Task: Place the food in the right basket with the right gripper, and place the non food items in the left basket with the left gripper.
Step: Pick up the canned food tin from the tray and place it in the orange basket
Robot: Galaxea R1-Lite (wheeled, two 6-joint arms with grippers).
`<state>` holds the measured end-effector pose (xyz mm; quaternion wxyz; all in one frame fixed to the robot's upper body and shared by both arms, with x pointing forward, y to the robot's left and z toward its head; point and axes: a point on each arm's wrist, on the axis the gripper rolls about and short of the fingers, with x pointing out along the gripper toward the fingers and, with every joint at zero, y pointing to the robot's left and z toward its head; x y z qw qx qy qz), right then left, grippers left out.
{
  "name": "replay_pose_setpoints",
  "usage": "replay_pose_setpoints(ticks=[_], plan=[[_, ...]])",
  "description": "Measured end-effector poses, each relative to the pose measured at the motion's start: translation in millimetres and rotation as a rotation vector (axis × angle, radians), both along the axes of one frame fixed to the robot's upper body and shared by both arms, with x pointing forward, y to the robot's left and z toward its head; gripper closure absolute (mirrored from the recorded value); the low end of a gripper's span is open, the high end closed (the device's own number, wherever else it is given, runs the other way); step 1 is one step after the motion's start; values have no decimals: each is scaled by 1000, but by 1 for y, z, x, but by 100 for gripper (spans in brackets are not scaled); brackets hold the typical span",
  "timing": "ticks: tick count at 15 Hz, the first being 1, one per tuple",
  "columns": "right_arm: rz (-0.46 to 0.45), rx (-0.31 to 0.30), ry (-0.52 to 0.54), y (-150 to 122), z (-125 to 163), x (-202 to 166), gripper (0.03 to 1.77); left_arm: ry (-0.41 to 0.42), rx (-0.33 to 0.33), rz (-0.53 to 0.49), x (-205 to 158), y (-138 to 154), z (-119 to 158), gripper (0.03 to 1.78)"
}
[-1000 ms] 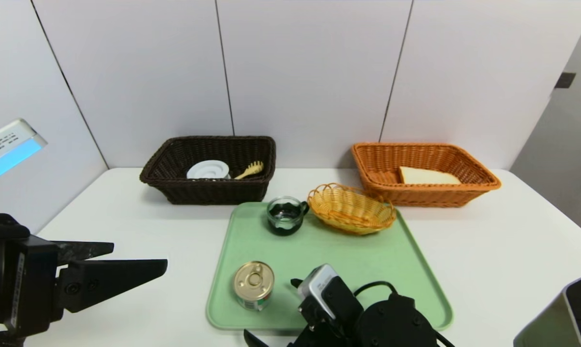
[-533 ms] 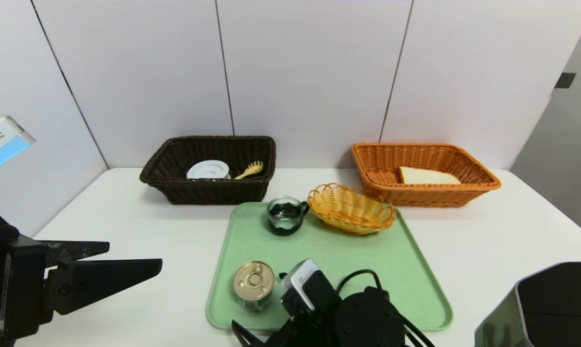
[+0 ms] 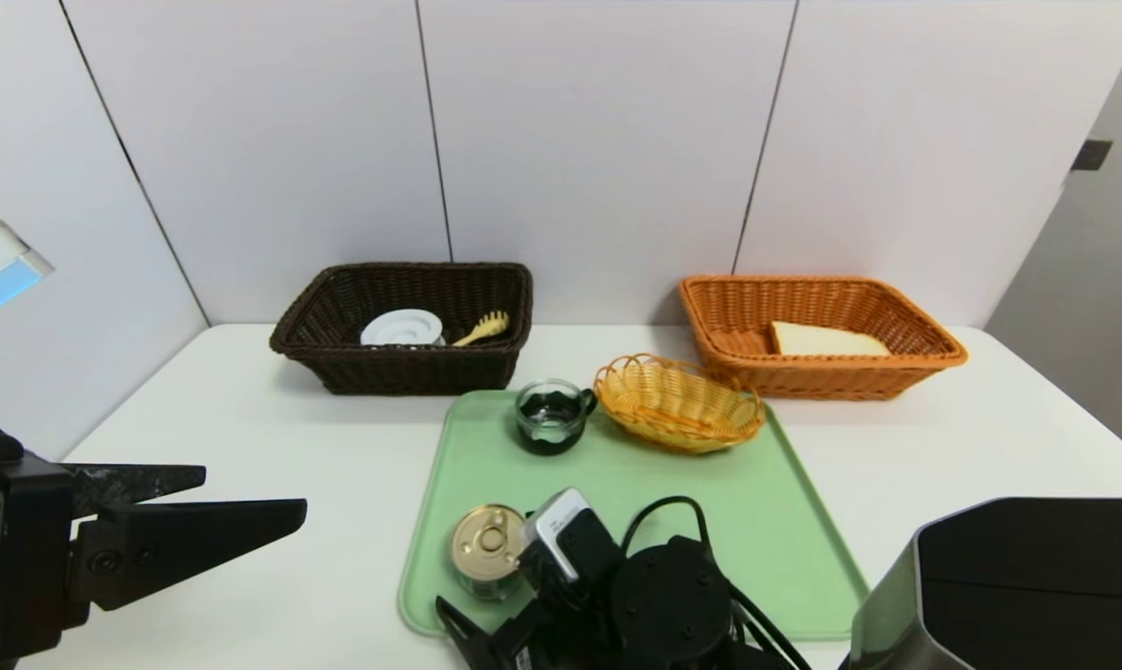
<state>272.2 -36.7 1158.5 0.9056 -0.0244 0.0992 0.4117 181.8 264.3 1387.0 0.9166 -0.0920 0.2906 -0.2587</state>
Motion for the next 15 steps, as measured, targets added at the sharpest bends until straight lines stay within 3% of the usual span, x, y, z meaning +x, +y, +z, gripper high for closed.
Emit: replay_pose_setpoints(ticks=[15], plan=[[-11, 8, -26, 16, -11, 18, 9, 3, 3, -3, -3, 2, -2, 12]])
